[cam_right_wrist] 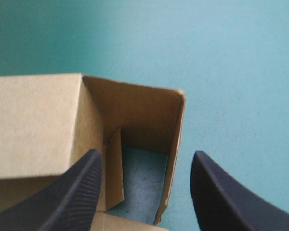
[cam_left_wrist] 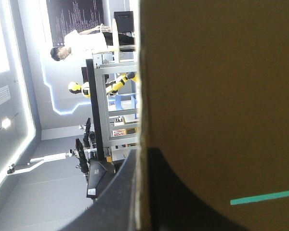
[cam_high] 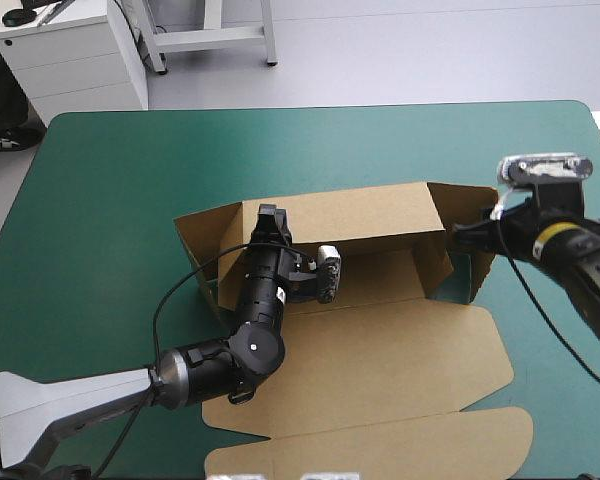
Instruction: Fold the box
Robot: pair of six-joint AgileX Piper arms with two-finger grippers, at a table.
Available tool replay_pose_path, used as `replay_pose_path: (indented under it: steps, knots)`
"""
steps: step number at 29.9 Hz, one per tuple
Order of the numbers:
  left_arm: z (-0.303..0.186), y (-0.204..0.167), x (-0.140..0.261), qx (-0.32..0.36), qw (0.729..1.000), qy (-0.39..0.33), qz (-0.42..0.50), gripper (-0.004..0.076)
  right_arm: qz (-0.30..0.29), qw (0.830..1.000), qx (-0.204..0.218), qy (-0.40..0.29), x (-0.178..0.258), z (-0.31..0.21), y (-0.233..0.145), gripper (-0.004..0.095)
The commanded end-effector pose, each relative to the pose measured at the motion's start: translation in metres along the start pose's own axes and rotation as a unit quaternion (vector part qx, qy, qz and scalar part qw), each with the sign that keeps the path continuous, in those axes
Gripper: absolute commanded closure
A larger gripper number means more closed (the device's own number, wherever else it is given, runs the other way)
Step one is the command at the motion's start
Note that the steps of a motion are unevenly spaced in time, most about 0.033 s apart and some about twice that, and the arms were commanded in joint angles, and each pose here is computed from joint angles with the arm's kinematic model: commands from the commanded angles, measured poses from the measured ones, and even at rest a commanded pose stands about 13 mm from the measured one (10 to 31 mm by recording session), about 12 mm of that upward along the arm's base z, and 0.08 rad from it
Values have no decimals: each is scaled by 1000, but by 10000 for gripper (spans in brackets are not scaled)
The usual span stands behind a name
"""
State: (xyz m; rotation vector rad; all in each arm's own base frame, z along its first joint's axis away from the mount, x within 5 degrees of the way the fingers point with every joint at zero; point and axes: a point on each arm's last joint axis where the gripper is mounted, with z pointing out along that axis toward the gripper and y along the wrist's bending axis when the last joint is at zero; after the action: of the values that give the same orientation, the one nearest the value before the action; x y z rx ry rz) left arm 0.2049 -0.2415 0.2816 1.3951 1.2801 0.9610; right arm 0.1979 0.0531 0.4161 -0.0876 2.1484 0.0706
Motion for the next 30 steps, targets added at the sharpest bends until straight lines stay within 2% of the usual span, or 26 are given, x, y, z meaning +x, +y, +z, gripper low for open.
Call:
replay_pose_path:
  steps: [1, 7, 12, 18, 30]
  knots:
    - [-8, 28, 1, -70, 997, -9, 3, 734, -6, 1000, 2, -13, -38, 11, -12, 392]
    - [-8, 28, 1, -70, 997, -9, 3, 734, 17, 996, -62, 64, -72, 54, -47, 392]
    - [-8, 28, 0, -68, 998, -12, 3, 734, 34, 990, -63, 119, -90, 102, -70, 392]
    - [-8, 27, -1, -65, 998, -17, 4, 734, 36, 982, -80, 168, -98, 153, -77, 392]
    - [-8, 27, -1, -64, 998, -18, 4, 734, 29, 973, -84, 212, -75, 167, -78, 392]
